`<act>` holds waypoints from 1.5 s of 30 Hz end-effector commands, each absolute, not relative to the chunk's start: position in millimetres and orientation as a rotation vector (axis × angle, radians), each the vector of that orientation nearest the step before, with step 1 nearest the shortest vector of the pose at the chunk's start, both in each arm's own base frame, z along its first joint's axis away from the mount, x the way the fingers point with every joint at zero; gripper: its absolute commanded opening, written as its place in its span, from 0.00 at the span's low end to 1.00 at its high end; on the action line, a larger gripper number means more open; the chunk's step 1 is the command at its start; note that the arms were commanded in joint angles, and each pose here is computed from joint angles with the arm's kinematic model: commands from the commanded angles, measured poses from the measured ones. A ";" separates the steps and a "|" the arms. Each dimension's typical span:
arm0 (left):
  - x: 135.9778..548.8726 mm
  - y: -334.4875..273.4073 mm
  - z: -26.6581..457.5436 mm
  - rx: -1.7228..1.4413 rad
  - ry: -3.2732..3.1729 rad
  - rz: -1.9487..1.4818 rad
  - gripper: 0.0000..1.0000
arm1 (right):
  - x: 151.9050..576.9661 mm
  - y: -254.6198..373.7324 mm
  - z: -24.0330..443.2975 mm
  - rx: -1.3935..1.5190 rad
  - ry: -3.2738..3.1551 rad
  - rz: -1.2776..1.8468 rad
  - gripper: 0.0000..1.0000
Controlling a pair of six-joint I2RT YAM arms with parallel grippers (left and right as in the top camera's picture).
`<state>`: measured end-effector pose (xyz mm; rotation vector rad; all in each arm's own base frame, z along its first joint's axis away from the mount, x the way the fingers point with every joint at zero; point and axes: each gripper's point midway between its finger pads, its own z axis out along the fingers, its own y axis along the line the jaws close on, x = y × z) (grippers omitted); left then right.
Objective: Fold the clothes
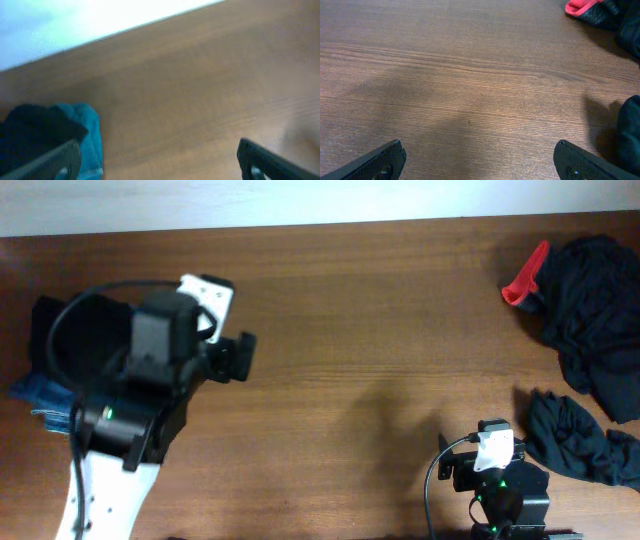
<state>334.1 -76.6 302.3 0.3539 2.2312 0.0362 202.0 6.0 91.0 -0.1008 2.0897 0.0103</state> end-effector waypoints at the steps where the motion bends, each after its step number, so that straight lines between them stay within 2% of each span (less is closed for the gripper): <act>1: 323.6 -53.9 281.6 0.289 2.178 0.006 0.99 | 202.4 6.6 91.3 -0.107 2.080 0.014 0.99; 17: 254.9 -14.3 175.1 0.147 2.014 0.017 0.99 | 202.4 6.6 91.3 -0.107 2.081 0.014 0.99; 31: 234.4 -13.1 111.5 0.123 1.942 0.006 0.99 | 202.4 6.6 91.3 -0.107 2.081 0.014 0.99; 45: 234.0 -10.5 143.0 0.104 1.790 0.022 0.99 | 202.4 6.6 91.3 -0.107 2.081 0.014 0.99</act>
